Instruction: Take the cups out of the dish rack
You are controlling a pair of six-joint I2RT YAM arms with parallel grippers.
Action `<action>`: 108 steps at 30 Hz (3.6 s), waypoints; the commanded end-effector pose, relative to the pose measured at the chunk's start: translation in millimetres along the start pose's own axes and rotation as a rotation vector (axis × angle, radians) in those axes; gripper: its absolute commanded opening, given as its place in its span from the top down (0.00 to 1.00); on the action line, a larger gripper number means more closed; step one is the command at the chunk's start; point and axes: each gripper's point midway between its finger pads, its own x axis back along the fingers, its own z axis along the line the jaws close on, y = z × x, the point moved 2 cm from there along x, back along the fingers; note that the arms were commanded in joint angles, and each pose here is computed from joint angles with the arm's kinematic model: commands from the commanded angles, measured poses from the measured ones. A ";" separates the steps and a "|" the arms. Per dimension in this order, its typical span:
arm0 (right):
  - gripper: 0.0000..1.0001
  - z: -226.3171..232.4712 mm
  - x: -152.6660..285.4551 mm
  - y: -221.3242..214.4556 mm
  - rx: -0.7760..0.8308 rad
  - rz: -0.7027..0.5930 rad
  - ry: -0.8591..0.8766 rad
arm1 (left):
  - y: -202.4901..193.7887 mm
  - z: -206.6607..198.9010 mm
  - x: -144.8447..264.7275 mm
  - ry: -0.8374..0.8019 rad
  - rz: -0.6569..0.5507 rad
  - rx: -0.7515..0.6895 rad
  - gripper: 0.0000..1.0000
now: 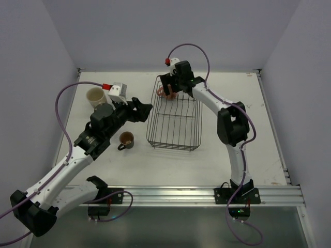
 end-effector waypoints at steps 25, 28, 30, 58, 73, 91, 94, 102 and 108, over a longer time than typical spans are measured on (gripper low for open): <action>0.07 -21.3 -25.7 43.3 -0.094 -0.191 -0.134 | -7.6 5.0 -4.0 0.011 0.002 -0.016 0.19; 0.16 -23.0 -28.1 49.7 -0.122 -0.204 -0.148 | -13.4 5.3 -3.8 0.004 0.014 -0.002 0.19; 0.36 -27.3 -27.6 55.6 -0.142 -0.230 -0.177 | -16.2 4.7 -2.3 -0.002 0.018 0.006 0.19; 0.68 -26.3 105.5 148.4 -0.266 -0.776 -0.127 | -22.6 1.6 -19.6 -0.029 0.017 0.029 0.20; 0.68 33.5 183.9 85.3 -0.743 -0.685 0.430 | -22.3 -22.7 -47.6 -0.169 -0.005 0.119 0.29; 0.66 33.1 182.8 19.0 -0.789 -0.499 0.389 | -61.0 -15.0 -67.2 -0.160 0.061 0.228 0.43; 0.60 39.2 177.2 -12.2 -0.677 -0.389 0.359 | -37.1 -12.1 -51.0 -0.134 -0.038 0.190 0.42; 0.24 54.5 187.3 -74.0 -0.410 -0.110 0.165 | -39.2 -6.5 -34.1 -0.098 0.006 0.130 0.41; 0.15 66.5 171.7 -81.6 -0.390 -0.066 0.157 | -55.7 0.5 -35.7 -0.069 0.078 0.115 0.41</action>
